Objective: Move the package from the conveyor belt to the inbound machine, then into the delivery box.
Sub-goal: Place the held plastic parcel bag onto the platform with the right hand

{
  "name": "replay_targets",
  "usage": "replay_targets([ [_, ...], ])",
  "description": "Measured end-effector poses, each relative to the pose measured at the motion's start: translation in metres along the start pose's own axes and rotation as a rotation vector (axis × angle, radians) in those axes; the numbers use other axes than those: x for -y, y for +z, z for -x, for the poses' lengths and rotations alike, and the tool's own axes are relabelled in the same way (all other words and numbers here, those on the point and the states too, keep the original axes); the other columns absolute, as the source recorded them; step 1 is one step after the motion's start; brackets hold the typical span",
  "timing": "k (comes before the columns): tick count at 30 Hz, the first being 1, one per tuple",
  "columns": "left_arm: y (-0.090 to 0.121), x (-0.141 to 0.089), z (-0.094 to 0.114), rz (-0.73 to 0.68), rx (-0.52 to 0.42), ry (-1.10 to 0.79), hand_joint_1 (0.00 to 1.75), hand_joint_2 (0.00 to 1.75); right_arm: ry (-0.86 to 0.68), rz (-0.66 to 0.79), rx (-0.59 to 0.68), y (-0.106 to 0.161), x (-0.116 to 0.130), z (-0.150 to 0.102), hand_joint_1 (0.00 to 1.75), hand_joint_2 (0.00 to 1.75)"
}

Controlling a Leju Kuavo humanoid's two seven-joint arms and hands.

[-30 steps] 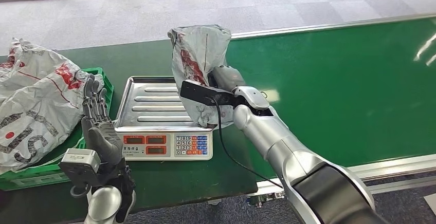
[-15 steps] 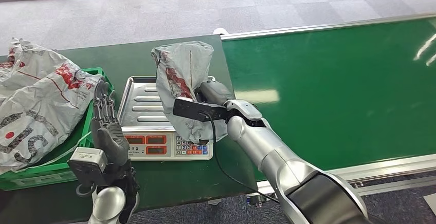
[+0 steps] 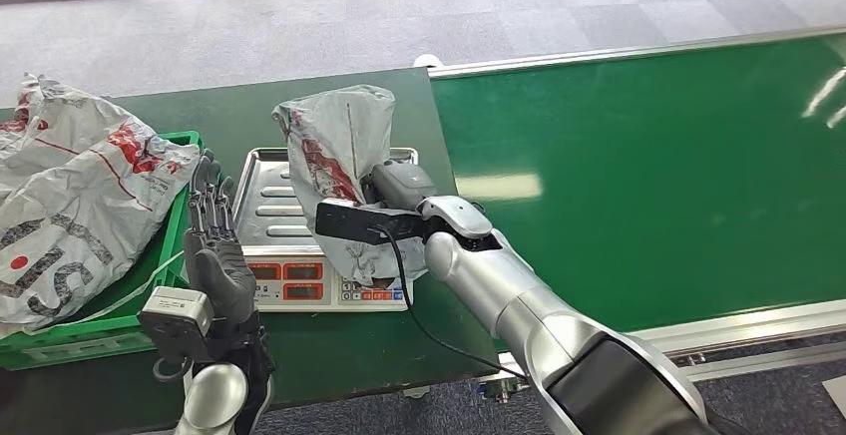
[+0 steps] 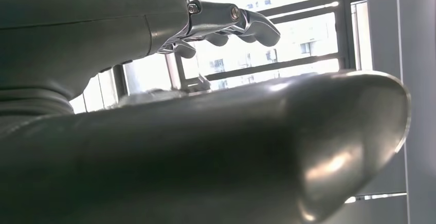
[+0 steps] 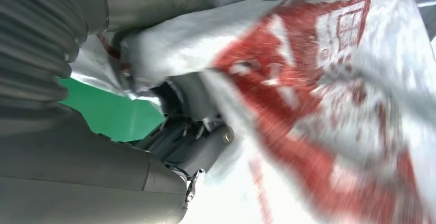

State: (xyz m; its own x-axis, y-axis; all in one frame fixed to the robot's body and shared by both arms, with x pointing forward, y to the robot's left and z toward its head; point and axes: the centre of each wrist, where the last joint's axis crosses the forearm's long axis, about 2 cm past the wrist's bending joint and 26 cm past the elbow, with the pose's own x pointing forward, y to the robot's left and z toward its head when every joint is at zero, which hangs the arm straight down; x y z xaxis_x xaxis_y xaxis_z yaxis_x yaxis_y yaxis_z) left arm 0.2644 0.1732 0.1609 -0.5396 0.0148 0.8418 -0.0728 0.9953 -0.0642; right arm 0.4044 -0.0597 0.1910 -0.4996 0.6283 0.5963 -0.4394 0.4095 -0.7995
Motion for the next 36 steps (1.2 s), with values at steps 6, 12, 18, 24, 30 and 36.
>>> replay_targets([
  [6,0.002,0.0,0.002,-0.011,-0.008,0.003,0.0,0.0,0.172,0.184,-0.023,0.001,0.0,-0.002,0.0,0.0],
  [12,0.003,0.0,0.002,-0.018,-0.011,0.001,0.0,0.0,0.22,0.222,-0.047,0.003,-0.001,0.002,0.0,0.0],
  [18,0.003,0.0,0.003,-0.019,-0.013,0.005,0.0,0.0,0.234,0.217,-0.046,0.004,0.0,0.005,0.0,0.0],
  [24,0.003,0.0,0.003,-0.019,-0.013,0.005,0.0,0.0,0.236,0.216,-0.045,0.004,0.001,0.006,0.0,0.0],
  [30,0.004,0.0,0.003,-0.023,-0.001,0.001,0.0,0.0,0.257,0.34,-0.019,0.005,0.005,0.007,0.0,0.0],
  [36,0.004,0.0,0.003,-0.037,0.027,-0.016,0.0,0.0,0.065,0.734,0.188,0.01,0.024,-0.008,0.0,0.0],
])
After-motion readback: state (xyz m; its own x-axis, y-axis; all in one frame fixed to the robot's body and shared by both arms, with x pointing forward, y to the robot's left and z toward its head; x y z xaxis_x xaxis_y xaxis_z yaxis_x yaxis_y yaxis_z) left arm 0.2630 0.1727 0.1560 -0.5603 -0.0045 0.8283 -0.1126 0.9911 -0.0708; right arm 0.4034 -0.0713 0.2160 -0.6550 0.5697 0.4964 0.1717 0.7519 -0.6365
